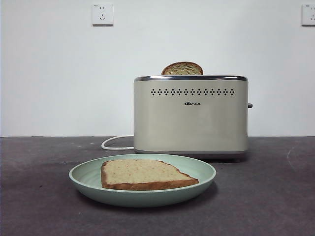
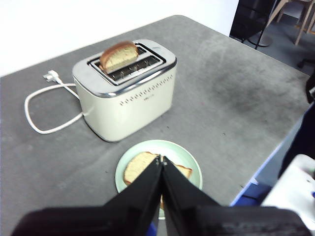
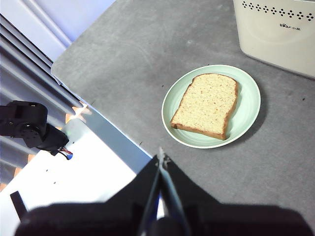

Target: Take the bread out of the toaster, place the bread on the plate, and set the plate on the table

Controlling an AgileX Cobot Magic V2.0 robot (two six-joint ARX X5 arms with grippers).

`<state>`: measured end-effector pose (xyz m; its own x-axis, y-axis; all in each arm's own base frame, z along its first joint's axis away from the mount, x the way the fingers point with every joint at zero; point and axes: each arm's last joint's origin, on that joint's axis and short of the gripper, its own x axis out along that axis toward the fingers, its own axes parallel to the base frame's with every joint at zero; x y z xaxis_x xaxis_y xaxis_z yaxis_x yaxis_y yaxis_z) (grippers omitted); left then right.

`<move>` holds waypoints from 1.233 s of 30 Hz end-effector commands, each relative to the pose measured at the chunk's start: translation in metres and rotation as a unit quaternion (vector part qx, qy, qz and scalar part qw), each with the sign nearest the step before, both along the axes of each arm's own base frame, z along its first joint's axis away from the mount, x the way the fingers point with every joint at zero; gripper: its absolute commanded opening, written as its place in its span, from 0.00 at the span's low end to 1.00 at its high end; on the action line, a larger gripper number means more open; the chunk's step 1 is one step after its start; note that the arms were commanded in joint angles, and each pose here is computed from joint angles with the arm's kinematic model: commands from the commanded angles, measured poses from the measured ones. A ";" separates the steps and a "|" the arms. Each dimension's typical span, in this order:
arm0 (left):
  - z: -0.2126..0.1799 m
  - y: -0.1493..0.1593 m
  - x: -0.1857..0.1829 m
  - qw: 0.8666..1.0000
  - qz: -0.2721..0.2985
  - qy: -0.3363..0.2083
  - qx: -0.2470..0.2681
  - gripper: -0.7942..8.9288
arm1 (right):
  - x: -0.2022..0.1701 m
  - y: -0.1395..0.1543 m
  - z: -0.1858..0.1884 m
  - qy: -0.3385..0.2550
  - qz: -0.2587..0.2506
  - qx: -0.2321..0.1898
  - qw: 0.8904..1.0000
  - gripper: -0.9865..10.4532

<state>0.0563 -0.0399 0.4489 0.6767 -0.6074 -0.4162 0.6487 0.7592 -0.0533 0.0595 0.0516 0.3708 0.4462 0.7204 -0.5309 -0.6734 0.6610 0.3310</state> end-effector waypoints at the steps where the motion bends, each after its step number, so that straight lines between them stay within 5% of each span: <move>1: 0.002 0.000 0.001 1.000 0.011 -0.017 0.003 0.08 | 0.000 0.000 -0.001 -0.002 0.000 -0.001 1.000 0.09; 9: 0.012 0.011 0.011 0.981 0.111 -0.153 0.051 0.08 | 0.000 0.000 -0.001 -0.002 0.000 -0.001 1.000 0.09; 17: -0.051 0.028 0.023 0.933 0.239 -0.267 0.035 0.08 | 0.000 0.000 -0.001 -0.002 0.000 -0.001 1.000 0.09; 22: -0.129 0.031 0.032 0.925 0.265 -0.269 0.037 0.08 | 0.000 0.000 -0.001 -0.002 0.000 -0.001 1.000 0.09; 29: -0.228 0.033 0.039 0.931 0.287 -0.224 0.016 0.08 | 0.000 0.000 -0.001 -0.002 0.000 -0.001 1.000 0.09; 37: -0.290 0.034 0.040 0.933 0.310 -0.181 -0.009 0.08 | 0.000 0.000 -0.001 -0.002 0.000 -0.001 1.000 0.09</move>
